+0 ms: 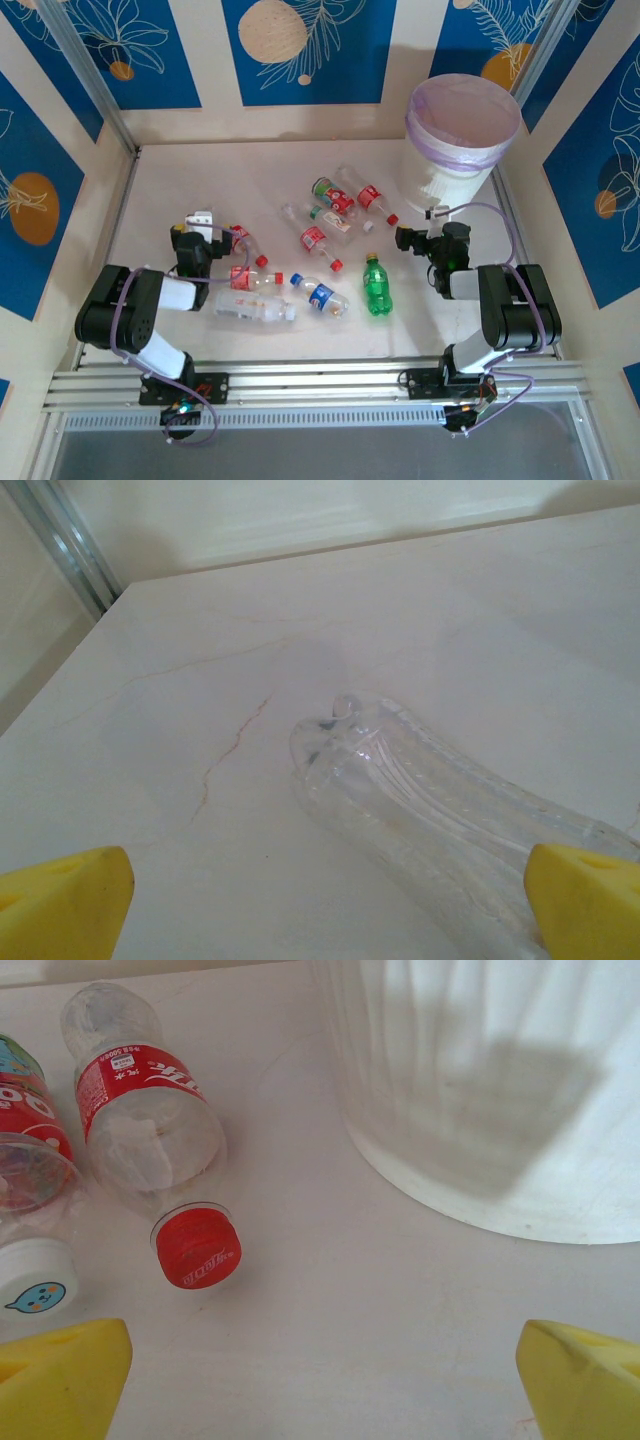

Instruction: Put the plastic bottles in the bin

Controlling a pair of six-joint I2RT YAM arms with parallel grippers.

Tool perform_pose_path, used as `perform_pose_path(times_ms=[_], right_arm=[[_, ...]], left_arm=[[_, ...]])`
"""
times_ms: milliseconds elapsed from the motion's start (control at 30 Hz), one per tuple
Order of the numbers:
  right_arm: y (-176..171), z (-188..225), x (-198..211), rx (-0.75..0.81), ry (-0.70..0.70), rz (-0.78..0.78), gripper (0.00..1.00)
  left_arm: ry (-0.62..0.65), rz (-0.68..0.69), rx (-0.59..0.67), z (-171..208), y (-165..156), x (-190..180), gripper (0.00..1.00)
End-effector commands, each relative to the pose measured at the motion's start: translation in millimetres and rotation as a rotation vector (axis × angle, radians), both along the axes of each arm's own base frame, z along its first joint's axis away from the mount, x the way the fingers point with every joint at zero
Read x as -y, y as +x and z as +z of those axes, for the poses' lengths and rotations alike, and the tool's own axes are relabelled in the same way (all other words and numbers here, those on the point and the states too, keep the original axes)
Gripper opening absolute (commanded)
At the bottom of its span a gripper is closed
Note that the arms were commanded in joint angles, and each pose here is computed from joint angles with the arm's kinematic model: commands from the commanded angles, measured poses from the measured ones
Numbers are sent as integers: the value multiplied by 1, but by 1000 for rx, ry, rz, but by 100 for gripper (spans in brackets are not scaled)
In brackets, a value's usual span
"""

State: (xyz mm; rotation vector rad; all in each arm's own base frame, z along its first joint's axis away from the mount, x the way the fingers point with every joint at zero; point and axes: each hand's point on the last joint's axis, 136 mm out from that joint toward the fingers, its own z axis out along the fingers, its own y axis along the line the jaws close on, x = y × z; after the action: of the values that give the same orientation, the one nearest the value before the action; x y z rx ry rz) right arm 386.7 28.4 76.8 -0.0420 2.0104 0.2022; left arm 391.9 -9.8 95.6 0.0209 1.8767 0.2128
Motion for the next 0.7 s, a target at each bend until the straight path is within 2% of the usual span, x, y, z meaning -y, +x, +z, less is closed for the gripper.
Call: perform_pose_path(times_ms=[0, 667], right_arm=[[10, 16, -1, 48, 21, 6, 99], [10, 16, -1, 46, 22, 7, 99]], left_arm=[[-18, -3, 7, 0, 1, -1, 100], [-52, -20, -9, -2, 3, -3, 100]])
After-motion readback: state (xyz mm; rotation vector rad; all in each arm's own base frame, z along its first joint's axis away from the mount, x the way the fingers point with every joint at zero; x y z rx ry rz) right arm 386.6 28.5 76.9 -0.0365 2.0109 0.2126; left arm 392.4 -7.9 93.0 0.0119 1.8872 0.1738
